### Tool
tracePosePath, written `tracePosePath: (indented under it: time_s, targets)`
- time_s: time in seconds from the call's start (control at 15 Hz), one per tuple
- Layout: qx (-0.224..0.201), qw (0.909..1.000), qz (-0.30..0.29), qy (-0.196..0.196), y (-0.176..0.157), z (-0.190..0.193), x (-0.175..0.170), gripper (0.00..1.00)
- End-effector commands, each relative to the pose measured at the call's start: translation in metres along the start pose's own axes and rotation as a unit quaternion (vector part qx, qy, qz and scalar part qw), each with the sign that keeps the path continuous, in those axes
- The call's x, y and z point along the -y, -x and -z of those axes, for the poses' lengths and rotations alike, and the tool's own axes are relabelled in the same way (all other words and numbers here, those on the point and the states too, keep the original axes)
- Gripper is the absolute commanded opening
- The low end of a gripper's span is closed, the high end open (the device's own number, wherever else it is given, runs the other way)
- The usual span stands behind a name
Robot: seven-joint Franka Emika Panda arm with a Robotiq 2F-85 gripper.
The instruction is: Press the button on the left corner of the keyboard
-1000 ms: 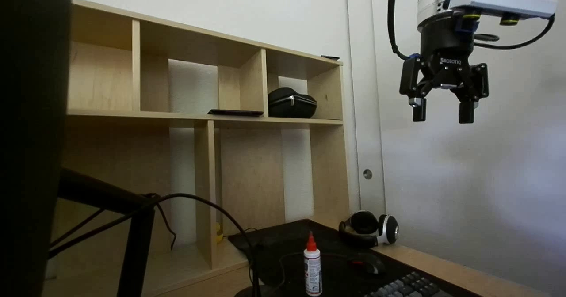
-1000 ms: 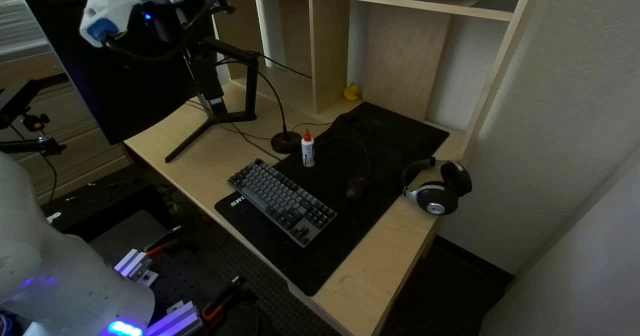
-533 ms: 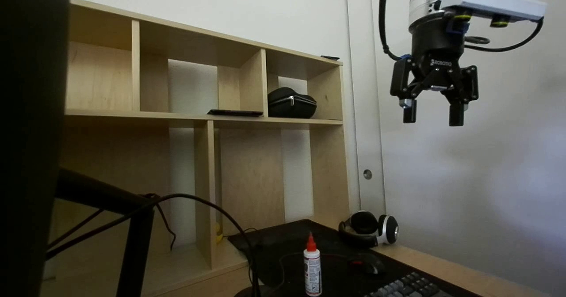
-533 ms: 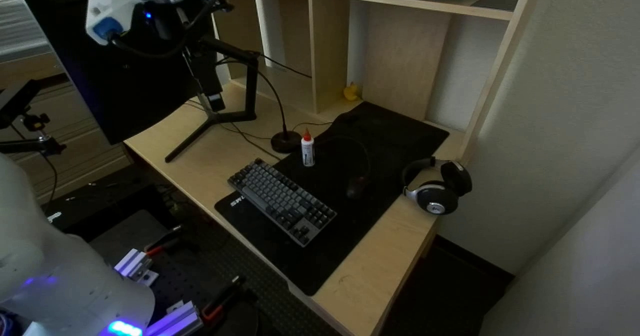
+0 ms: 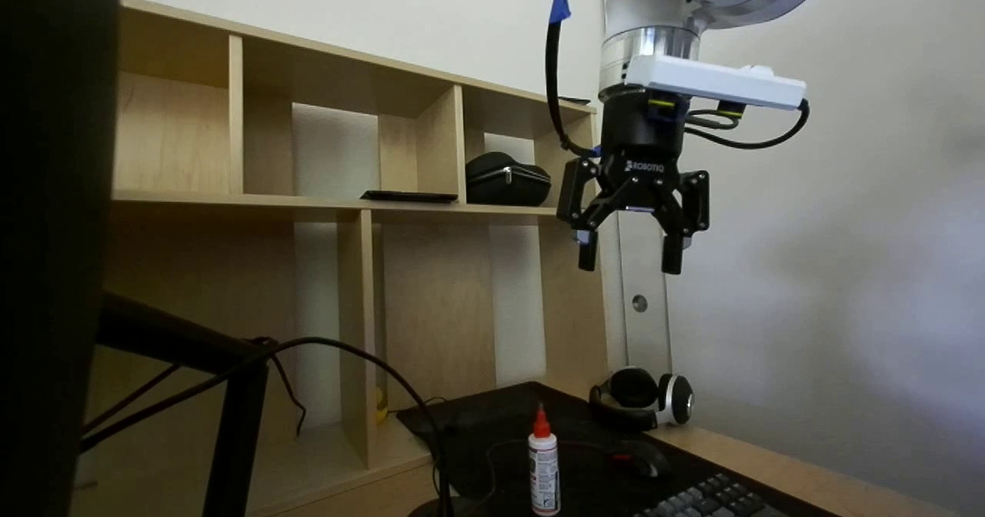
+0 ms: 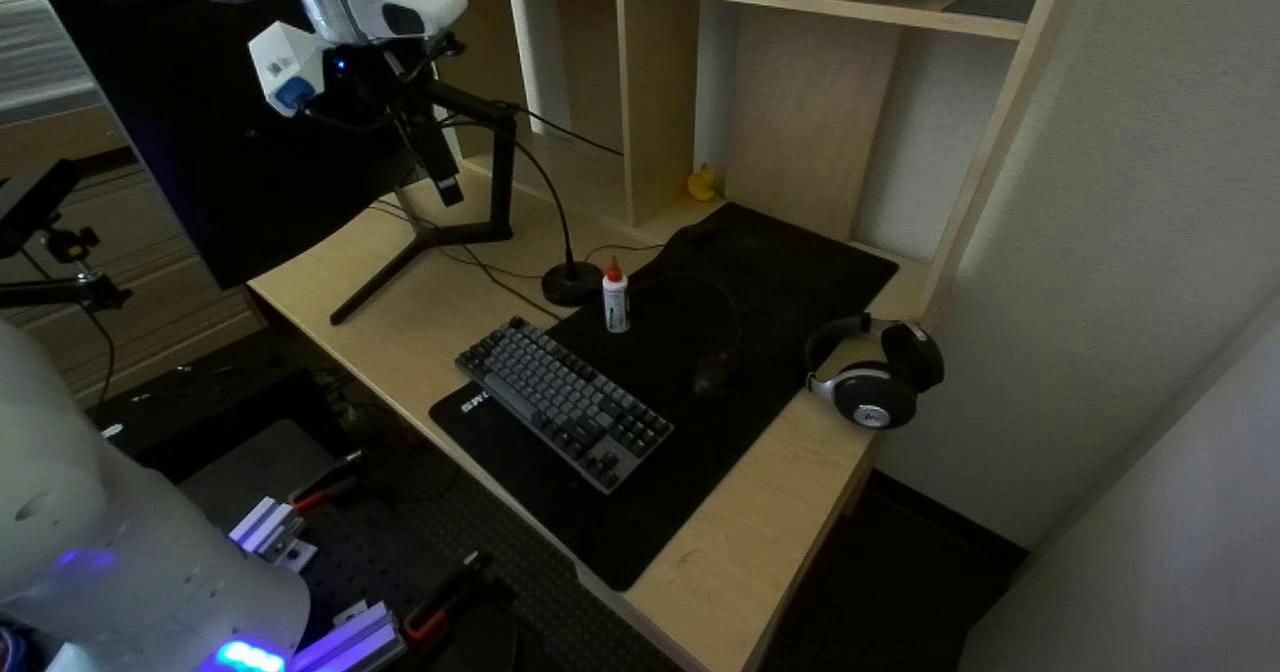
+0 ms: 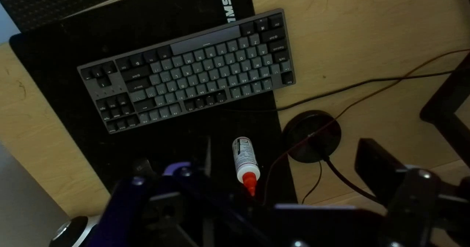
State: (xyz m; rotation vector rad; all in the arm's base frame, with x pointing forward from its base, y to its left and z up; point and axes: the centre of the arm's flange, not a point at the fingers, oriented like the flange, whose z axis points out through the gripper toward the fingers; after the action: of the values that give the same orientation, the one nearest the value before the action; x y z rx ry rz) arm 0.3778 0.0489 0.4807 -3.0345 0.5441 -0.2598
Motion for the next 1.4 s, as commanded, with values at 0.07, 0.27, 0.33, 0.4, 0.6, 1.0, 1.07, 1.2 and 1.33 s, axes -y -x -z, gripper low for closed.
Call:
tracePosePath:
  time_s: [0.07,0.27,0.33,0.4,0.6,1.0,1.07,1.2,1.33]
  targets:
    - [0.000,1.0000,-0.002,-0.002,-0.004,0.001,0.000,1.00]
    - [0.058,0.9981,0.019,-0.001,-0.015,-0.047,0.018,1.00]
    - [0.071,0.9967,0.039,-0.008,-0.015,-0.061,0.031,1.00]
    - [0.083,0.9951,0.051,-0.016,-0.015,-0.074,0.042,1.00]
    - [0.099,0.9919,0.074,-0.029,-0.025,-0.102,0.075,1.00]
    - [0.105,0.9924,0.061,-0.020,-0.026,-0.111,0.076,1.00]
    - [0.105,0.9924,0.060,-0.021,-0.027,-0.111,0.077,1.00]
    - [0.108,0.9930,0.047,0.000,-0.031,-0.124,0.080,1.00]
    - [0.105,0.9937,0.037,0.014,-0.043,-0.146,0.085,1.00]
